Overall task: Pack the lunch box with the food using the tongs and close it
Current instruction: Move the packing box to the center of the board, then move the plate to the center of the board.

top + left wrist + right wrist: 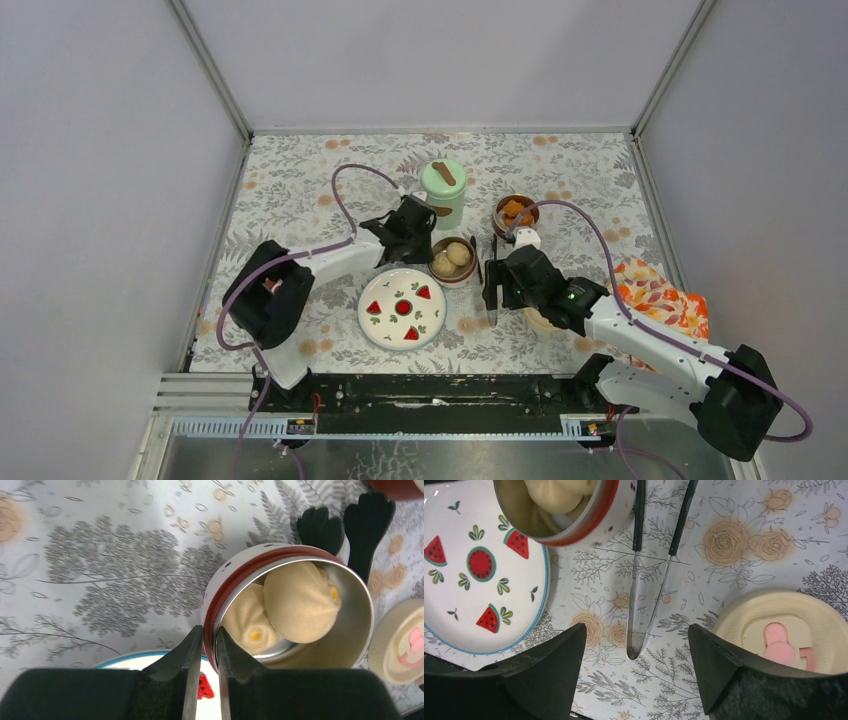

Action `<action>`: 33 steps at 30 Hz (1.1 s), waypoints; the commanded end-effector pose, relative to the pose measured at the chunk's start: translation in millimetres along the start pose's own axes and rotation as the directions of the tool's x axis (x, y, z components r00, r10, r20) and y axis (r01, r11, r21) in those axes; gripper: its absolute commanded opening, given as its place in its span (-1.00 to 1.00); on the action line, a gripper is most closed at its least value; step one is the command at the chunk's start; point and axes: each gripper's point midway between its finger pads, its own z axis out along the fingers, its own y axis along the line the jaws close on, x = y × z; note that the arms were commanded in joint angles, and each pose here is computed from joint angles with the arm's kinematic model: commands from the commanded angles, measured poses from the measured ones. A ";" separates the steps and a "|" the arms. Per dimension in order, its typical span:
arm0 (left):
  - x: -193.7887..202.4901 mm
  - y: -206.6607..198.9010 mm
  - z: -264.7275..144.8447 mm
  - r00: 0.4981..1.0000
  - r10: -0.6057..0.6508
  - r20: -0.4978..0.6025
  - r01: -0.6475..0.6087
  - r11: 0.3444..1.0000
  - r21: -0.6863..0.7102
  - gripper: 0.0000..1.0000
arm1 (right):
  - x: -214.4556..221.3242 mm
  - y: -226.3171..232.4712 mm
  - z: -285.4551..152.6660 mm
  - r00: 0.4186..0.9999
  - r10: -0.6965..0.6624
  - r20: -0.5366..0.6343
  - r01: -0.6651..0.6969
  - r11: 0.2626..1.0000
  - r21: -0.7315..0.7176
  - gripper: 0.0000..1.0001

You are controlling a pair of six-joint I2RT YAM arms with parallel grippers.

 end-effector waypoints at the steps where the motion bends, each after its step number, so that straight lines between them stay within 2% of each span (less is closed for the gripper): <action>1: 8.8 -19.0 -5.5 0.998 0.066 -0.009 -0.066 0.998 -0.001 -0.53 | -1.7 -11.3 -4.1 0.999 0.036 0.019 -0.037 0.997 0.068 0.63; 4: 18.6 -24.8 -4.4 0.996 0.089 -0.025 -0.089 0.996 0.001 -0.45 | -1.4 -12.4 -6.1 0.999 0.040 0.027 -0.042 0.997 0.066 0.63; 8: 19.8 -24.8 -11.1 0.996 0.083 -0.019 -0.083 0.997 0.005 -0.23 | -5.7 -11.8 -10.1 0.998 0.035 0.045 -0.038 0.998 0.058 0.64; 12: 8.9 -26.3 -36.8 0.996 0.076 0.035 -0.077 0.997 0.018 0.05 | -9.0 -15.2 -14.5 0.998 0.020 0.051 -0.024 0.997 0.076 0.65; 16: 16.4 -29.3 -63.4 0.994 0.094 0.062 -0.096 0.995 0.034 0.23 | -14.8 -20.3 -18.9 0.996 0.023 0.083 -0.031 0.995 0.099 0.68; 20: 52.1 -47.7 -86.2 0.990 0.134 0.045 -0.138 0.984 0.111 0.37 | -20.4 -24.7 -23.3 0.992 0.031 0.119 -0.045 0.992 0.115 0.72; 24: 109.8 -67.7 -94.6 0.978 0.204 -0.038 -0.193 0.960 0.201 0.47 | -21.9 -34.6 -24.8 0.990 0.039 0.137 -0.062 0.984 0.168 0.81; 33: 185.1 -102.5 -89.1 0.941 0.312 -0.130 -0.256 0.909 0.330 0.50 | -24.5 -57.4 -31.1 0.979 0.081 0.187 -0.133 0.949 0.284 0.95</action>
